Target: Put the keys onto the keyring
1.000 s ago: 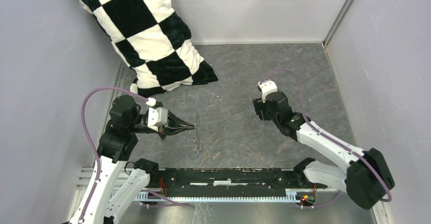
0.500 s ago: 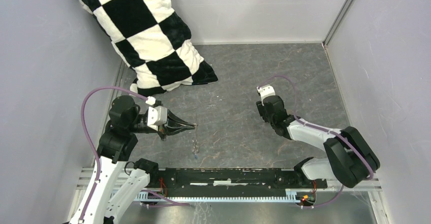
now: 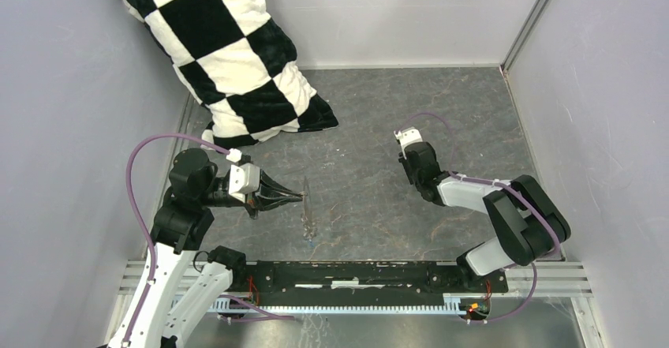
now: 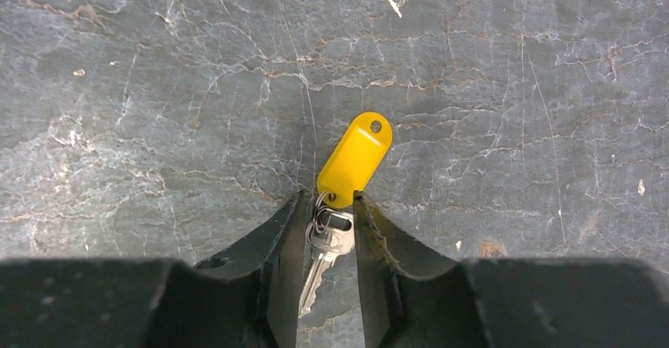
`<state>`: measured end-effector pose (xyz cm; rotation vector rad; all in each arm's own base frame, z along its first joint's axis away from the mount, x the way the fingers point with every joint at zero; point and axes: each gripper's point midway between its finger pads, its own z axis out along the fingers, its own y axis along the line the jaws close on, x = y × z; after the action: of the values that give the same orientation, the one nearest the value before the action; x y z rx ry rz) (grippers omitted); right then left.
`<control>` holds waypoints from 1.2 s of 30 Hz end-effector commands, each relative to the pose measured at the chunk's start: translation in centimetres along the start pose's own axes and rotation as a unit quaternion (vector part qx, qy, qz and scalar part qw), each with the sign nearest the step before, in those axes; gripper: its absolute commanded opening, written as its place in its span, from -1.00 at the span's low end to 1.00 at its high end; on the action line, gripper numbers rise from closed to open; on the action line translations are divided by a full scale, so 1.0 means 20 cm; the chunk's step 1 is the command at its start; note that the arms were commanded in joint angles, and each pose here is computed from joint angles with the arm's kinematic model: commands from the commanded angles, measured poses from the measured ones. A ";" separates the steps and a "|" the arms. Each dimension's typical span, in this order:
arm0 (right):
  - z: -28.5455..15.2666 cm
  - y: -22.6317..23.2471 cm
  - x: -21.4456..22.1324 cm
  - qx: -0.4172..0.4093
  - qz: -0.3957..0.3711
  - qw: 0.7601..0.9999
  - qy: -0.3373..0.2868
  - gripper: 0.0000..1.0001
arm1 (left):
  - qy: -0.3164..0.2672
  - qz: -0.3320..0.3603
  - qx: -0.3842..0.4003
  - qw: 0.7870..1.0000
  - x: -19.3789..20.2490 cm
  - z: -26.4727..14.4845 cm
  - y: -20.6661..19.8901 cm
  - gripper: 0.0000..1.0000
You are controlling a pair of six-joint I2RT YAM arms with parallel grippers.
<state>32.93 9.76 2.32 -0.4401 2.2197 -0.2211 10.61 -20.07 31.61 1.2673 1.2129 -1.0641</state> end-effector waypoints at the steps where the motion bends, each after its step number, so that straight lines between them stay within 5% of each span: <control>1: 0.04 -0.03 -0.13 0.012 0.009 0.999 -0.029 -0.36 | -0.012 0.012 -0.003 1.000 -0.07 0.00 0.00 -0.95; 9: 0.06 -0.03 -0.13 0.010 0.008 1.000 -0.017 -0.55 | -0.015 0.013 0.000 1.000 -0.08 0.00 -0.01 -0.96; 23: 0.05 -0.02 -0.08 0.005 0.008 1.000 0.003 -0.53 | -0.017 0.020 0.004 1.000 -0.10 -0.01 -0.02 -0.96; 31: 0.02 -0.02 -0.09 0.001 0.009 1.000 -0.005 -0.96 | -0.017 0.021 0.005 1.000 -0.11 -0.01 -0.02 -0.96; 36: -0.07 0.05 -0.18 -0.062 0.020 0.997 -0.051 -0.99 | -0.017 0.021 0.004 1.000 -0.11 -0.01 -0.01 -0.96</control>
<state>33.78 10.26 2.86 -0.4533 2.2313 -0.1900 10.52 -20.06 31.66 1.2609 1.2216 -1.0742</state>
